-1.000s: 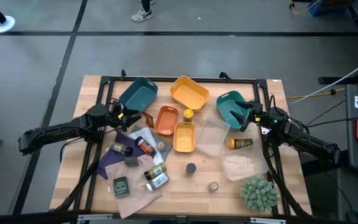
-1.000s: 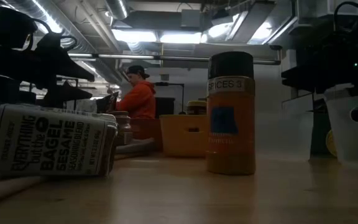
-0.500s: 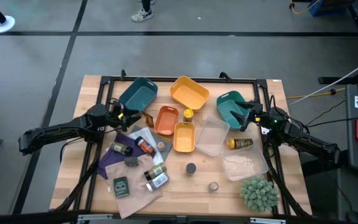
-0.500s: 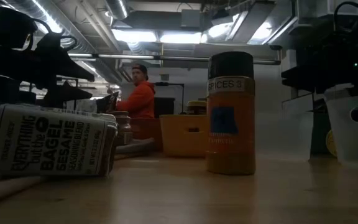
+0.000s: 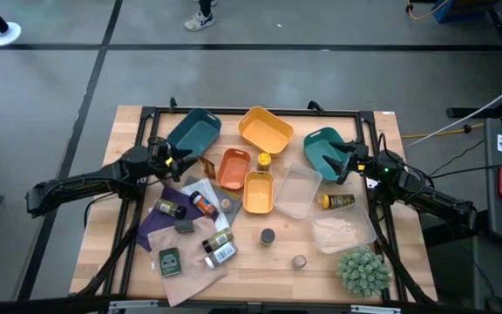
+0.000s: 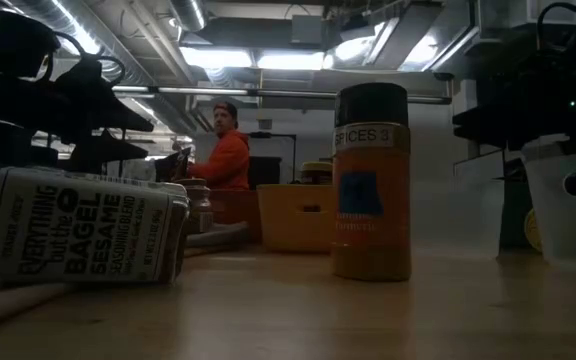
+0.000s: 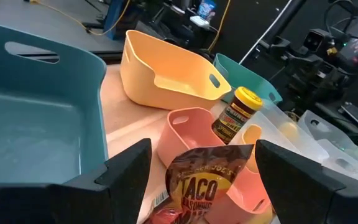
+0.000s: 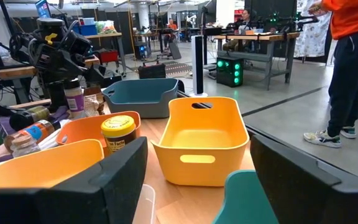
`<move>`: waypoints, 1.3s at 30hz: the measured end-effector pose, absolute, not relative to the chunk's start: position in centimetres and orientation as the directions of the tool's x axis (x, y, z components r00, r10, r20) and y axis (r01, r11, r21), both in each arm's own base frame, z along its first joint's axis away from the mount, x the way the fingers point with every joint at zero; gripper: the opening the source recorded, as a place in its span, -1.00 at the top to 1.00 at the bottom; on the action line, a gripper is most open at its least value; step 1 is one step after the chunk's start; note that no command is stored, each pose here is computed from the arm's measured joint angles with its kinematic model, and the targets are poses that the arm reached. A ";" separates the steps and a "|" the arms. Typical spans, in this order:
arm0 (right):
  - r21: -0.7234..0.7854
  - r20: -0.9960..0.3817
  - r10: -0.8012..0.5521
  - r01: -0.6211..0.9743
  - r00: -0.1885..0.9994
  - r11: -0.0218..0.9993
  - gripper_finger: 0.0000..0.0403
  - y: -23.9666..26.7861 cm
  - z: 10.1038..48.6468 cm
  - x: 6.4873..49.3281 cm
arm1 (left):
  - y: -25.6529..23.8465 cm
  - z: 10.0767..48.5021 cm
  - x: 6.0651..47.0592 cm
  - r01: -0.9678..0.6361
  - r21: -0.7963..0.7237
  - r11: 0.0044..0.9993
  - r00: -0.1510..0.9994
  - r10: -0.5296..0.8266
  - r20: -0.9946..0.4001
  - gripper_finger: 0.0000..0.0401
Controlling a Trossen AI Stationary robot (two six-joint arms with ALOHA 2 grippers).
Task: Sort spices by type
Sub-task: Put the orange seasoning bag into the dark blue bin
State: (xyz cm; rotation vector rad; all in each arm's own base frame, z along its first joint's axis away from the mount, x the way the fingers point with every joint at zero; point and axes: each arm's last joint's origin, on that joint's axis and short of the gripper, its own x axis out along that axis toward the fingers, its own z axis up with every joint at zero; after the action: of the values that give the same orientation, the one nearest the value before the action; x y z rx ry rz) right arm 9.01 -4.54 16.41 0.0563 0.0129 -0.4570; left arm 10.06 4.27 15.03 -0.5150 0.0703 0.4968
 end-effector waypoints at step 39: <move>0.203 0.124 -0.434 0.405 0.892 0.891 -0.41 -4.5 17.8 8.9 | 6.3 21.6 16.3 -0.317 0.008 0.949 0.874 0.295 -0.385 -0.36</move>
State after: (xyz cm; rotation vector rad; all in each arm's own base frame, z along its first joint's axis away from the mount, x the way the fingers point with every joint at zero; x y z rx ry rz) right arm 8.95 -4.50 17.84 0.1739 -0.1680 -0.4375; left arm 16.27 6.33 21.55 -0.0558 0.3935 0.3194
